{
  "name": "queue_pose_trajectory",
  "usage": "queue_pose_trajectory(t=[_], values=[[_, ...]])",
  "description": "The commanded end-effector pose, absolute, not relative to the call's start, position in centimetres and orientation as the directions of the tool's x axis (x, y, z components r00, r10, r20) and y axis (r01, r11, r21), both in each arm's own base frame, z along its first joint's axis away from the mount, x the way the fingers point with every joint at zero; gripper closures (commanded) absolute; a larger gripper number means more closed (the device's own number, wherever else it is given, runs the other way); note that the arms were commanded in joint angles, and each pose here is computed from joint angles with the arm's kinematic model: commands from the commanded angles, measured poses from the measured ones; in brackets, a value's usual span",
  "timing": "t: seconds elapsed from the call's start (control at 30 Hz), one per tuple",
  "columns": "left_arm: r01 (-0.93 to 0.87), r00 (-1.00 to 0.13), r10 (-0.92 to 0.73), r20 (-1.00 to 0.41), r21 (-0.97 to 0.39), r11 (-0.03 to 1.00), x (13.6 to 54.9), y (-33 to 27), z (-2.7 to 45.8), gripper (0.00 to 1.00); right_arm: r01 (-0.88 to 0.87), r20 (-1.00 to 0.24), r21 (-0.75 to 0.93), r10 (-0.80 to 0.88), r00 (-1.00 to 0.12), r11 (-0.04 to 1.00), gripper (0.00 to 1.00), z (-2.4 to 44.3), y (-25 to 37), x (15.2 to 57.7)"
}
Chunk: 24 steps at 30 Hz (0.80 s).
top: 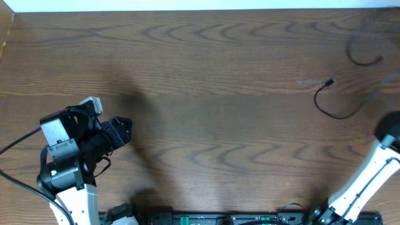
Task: Untangle cables
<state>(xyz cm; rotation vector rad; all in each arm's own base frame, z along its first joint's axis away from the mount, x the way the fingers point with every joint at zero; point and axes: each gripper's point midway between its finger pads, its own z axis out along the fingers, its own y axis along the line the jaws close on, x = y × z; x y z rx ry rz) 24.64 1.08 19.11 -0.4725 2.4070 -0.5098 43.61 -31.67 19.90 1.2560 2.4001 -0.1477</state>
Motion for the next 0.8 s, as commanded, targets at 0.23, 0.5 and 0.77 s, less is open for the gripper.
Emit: queue_pose_trajectory(t=[0.23,0.5,0.77], values=[[-0.177,-0.745,-0.426,-0.514,-0.463,0.868,24.6,0.9,19.2,0.48,0.865,-0.454,0.239,0.838,-0.301,0.441,0.98,23.6,-38.6,37.6],[-0.173,-0.74,-0.424,-0.522,-0.462,0.87,24.7,0.9,19.3,0.48,0.802,-0.655,0.267,0.711,-0.255,0.534,0.98,31.7,-38.6,38.5],[-0.16,-0.739,-0.418,-0.528,-0.466,0.87,24.9,0.7,19.5,0.48,0.789,-0.764,0.251,0.615,-0.195,0.561,0.99,37.2,-38.5,37.5]])
